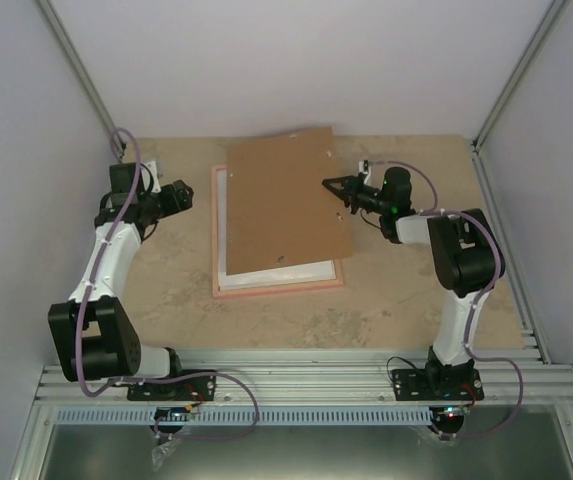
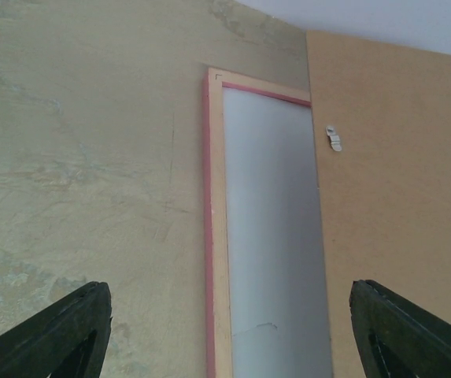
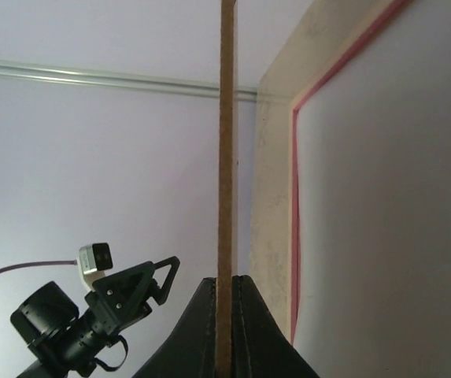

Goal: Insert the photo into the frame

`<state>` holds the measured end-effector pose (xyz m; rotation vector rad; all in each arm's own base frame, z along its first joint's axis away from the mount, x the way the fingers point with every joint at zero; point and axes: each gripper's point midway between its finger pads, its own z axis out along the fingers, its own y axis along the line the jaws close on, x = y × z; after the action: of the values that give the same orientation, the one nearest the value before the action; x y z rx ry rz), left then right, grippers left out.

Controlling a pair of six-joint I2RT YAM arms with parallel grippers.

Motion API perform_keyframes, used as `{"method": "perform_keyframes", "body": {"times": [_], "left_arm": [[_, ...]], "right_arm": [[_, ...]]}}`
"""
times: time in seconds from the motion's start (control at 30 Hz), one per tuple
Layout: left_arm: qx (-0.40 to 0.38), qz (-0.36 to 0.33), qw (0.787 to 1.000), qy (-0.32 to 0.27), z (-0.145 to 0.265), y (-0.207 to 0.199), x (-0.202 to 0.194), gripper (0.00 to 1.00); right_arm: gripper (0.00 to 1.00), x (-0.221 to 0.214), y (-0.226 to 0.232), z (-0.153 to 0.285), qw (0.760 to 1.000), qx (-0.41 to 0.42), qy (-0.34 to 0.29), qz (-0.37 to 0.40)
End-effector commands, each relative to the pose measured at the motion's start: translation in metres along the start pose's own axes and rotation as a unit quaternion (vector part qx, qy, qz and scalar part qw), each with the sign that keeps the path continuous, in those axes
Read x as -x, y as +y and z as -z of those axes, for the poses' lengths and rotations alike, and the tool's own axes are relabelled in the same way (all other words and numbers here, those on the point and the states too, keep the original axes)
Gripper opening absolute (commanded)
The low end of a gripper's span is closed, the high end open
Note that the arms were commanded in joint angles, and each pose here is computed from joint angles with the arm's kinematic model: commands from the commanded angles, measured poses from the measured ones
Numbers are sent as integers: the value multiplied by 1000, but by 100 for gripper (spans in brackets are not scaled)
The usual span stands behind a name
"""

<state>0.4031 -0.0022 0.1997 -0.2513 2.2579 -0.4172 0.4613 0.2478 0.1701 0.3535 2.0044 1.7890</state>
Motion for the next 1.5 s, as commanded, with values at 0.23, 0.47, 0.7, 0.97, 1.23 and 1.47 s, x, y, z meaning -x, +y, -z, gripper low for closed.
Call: {"method": "perform_keyframes", "body": {"times": [0.23,0.47,0.7,0.97,1.23,1.47], "left_arm": [[-5,7,1000,-3,-10,2,-1,85],[-6,3,1000,-4,-7,2,-2,85],[-3,1,1000,-3,-7,4,-4,85],[-2,2,1000,-1,-9,5,-5,85],[0,3,1000,2,-12,6,-5,85],[-1,4,1000,5,-14,6,-6,85]], "right_arm": [[1,-19,-15,-29,1000,-1,-8,8],[0,-25,-46,-37,1000,-14,0,6],[1,-29,-66,-38,1000,-21,6,13],[1,-27,-63,-46,999,-17,12,33],[1,-27,-72,-56,998,-34,18,40],[44,-34,-86,-57,995,-83,35,48]]}}
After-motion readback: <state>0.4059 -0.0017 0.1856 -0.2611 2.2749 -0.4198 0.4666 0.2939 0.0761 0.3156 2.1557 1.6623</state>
